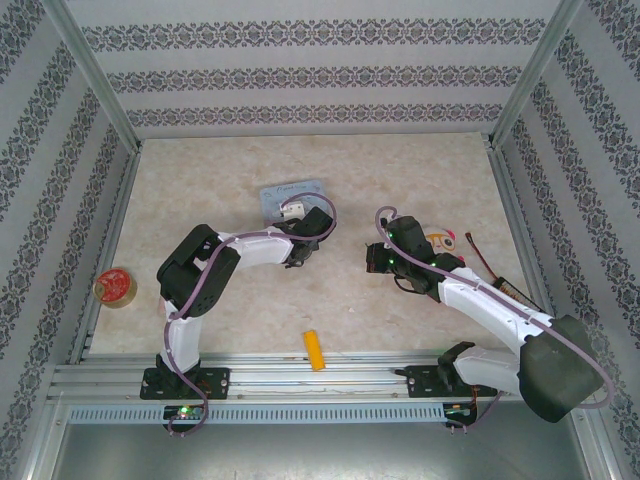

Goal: Unlock a padlock with a key

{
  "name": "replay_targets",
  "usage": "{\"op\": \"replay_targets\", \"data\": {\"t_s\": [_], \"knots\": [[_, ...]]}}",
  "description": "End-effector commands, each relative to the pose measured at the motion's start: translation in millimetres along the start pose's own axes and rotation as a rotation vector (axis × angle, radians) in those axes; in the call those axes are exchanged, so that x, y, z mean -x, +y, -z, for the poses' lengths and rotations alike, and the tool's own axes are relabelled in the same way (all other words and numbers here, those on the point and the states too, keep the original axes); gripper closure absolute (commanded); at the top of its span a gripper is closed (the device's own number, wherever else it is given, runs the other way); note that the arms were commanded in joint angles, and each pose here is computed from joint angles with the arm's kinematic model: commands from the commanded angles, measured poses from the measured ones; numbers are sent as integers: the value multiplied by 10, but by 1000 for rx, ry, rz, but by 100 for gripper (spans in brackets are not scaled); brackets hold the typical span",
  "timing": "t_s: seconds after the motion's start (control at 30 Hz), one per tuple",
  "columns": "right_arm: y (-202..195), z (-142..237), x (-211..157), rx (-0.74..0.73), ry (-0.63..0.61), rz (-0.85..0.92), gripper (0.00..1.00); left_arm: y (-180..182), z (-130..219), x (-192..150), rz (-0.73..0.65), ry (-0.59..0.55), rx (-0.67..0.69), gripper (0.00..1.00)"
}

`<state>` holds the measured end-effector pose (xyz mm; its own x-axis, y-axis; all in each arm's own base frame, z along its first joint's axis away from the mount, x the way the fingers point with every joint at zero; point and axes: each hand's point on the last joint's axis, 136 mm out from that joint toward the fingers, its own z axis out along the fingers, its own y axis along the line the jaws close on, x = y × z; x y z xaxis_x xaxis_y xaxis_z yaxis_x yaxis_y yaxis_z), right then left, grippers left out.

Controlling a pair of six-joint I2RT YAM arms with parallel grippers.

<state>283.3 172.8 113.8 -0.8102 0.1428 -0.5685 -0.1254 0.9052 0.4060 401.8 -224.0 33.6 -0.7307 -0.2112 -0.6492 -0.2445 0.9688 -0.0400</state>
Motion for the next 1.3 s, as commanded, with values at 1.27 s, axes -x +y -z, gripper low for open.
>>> {"op": "replay_targets", "data": {"t_s": [1.27], "knots": [[23, -77, 20, 27, -4, -24, 100, -98, -148, 133, -23, -7, -62, 81]]}}
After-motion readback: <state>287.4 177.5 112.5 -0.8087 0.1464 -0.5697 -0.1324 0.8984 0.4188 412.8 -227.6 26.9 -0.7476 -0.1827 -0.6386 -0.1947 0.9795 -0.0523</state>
